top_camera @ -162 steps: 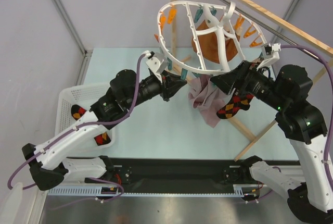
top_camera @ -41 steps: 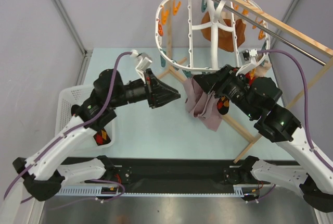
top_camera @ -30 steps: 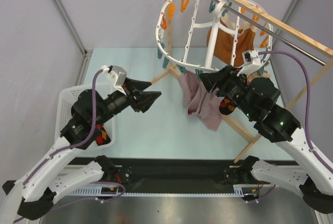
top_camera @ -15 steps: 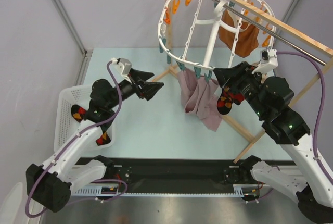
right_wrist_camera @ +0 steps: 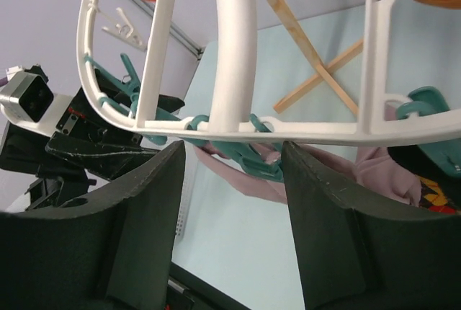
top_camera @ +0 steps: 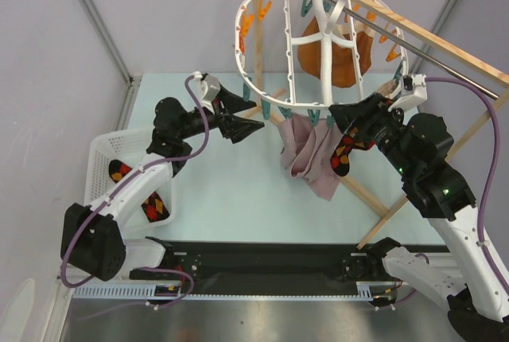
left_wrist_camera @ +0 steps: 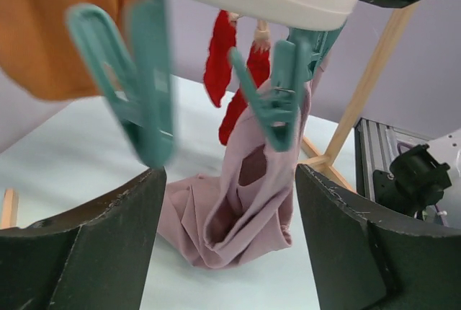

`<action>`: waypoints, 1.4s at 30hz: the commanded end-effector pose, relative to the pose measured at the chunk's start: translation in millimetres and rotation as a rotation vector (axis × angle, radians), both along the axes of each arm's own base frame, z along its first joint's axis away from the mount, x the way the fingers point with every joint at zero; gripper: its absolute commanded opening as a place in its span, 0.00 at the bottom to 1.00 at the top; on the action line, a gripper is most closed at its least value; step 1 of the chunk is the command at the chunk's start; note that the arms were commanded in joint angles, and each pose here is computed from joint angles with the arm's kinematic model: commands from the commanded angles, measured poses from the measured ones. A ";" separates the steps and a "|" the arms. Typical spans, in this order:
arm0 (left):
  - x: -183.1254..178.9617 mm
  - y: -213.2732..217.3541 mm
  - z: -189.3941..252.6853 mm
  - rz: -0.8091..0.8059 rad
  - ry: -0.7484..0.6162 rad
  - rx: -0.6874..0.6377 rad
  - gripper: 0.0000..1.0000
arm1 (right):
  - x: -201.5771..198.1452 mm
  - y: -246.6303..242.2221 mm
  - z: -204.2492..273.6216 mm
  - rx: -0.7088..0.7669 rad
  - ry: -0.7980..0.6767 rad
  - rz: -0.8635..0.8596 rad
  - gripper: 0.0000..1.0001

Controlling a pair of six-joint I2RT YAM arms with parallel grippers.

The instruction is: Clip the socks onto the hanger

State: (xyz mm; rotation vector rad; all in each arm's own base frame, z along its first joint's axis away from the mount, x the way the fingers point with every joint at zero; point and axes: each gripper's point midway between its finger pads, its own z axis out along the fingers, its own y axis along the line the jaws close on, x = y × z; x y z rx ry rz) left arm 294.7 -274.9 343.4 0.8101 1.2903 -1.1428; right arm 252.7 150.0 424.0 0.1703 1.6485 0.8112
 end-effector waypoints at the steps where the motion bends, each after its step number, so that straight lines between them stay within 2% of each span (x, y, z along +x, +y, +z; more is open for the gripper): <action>1: -8.8 -2.9 37.6 -0.095 -0.196 -0.027 0.78 | -5.5 1.0 9.4 0.021 -0.022 0.023 0.61; 4: -11.5 -6.3 47.1 -0.140 -0.239 -0.032 0.78 | -6.0 1.6 10.9 0.024 -0.025 0.026 0.61; 5: -12.2 -9.1 45.5 -0.171 -0.209 -0.041 0.78 | -5.8 1.7 10.8 0.024 -0.024 0.026 0.61; 6: -21.3 -9.8 53.3 -0.220 -0.268 -0.058 0.78 | -6.1 1.4 12.2 0.026 -0.026 0.026 0.61; 7: -28.3 -10.6 54.2 -0.265 -0.225 -0.073 0.77 | -6.4 2.4 12.5 0.028 -0.025 0.031 0.61; 9: -36.5 -12.1 54.0 -0.333 -0.276 -0.090 0.76 | -6.1 1.7 13.2 0.027 -0.027 0.028 0.61; 15: -54.2 -15.9 38.7 -0.430 -0.221 -0.121 0.73 | -6.0 2.7 12.5 0.024 -0.022 0.032 0.61; 18: -54.0 -22.7 35.8 -0.411 -0.208 -0.139 0.73 | -6.1 3.2 12.1 0.021 -0.018 0.035 0.61; 19: -51.7 -24.6 38.3 -0.384 -0.253 -0.138 0.73 | -6.9 3.2 12.9 0.024 -0.018 0.037 0.61; 20: -46.4 -30.8 31.7 -0.360 -0.183 -0.128 0.73 | -7.6 3.3 12.9 0.024 -0.018 0.039 0.61; 22: -44.8 -35.0 30.7 -0.326 -0.207 -0.126 0.74 | -8.0 2.4 13.3 0.026 -0.017 0.035 0.61; 24: -44.6 -43.2 27.8 -0.326 -0.164 -0.115 0.74 | -8.4 1.6 13.8 0.027 -0.016 0.032 0.61; 30: -49.8 -50.9 33.5 -0.385 -0.162 -0.156 0.73 | -10.5 0.9 16.8 0.027 -0.022 0.034 0.61; 36: -52.0 -53.4 37.2 -0.419 -0.137 -0.193 0.68 | -11.8 -0.7 16.8 0.024 -0.022 0.031 0.61; 42: -53.9 -52.2 39.4 -0.432 -0.115 -0.217 0.57 | -12.3 -1.0 16.7 0.023 -0.022 0.031 0.61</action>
